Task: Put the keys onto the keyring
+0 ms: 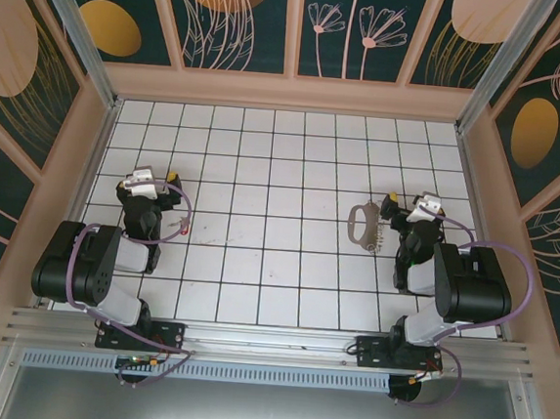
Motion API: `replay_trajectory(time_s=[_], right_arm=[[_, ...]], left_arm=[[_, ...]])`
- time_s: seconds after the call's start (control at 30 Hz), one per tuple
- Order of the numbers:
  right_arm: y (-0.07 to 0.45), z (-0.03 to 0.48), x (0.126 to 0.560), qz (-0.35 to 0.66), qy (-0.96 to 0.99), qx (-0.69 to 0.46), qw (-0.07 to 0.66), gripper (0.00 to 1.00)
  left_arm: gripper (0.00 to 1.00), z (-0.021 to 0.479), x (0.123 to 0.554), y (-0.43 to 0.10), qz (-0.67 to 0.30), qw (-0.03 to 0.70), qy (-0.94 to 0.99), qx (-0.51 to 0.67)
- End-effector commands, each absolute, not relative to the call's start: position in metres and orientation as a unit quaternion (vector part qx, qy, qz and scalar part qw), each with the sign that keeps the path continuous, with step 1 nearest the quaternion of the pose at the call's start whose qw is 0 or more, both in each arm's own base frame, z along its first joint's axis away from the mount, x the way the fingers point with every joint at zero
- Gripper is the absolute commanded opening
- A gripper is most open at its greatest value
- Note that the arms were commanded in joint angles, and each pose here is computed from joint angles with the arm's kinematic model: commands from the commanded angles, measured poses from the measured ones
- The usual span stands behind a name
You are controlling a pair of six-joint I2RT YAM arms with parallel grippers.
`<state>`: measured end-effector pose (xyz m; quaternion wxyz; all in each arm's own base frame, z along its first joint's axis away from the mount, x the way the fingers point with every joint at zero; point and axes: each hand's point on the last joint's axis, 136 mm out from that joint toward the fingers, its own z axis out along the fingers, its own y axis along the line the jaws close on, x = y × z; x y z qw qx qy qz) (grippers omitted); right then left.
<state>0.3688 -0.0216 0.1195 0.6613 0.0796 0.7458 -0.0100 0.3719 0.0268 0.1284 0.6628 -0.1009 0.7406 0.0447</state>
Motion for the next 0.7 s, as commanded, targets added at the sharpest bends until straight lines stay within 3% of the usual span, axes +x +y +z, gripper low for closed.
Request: replay_trajectory(time_s=[0.0, 0.67], right_arm=[[-0.0239, 0.1284, 0.3707, -0.01, 0.732, 0.093, 0.675, 0.99], [-0.0238, 0.1285, 0.3708, -0.009, 0.732, 0.092, 0.675, 0.99]], left_arm=[[0.99, 0.1367, 0.3729, 0.0262, 0.044, 0.675, 0.731, -0.093], [0.99, 0.1363, 0.374, 0.0252, 0.041, 0.674, 0.732, -0.091]])
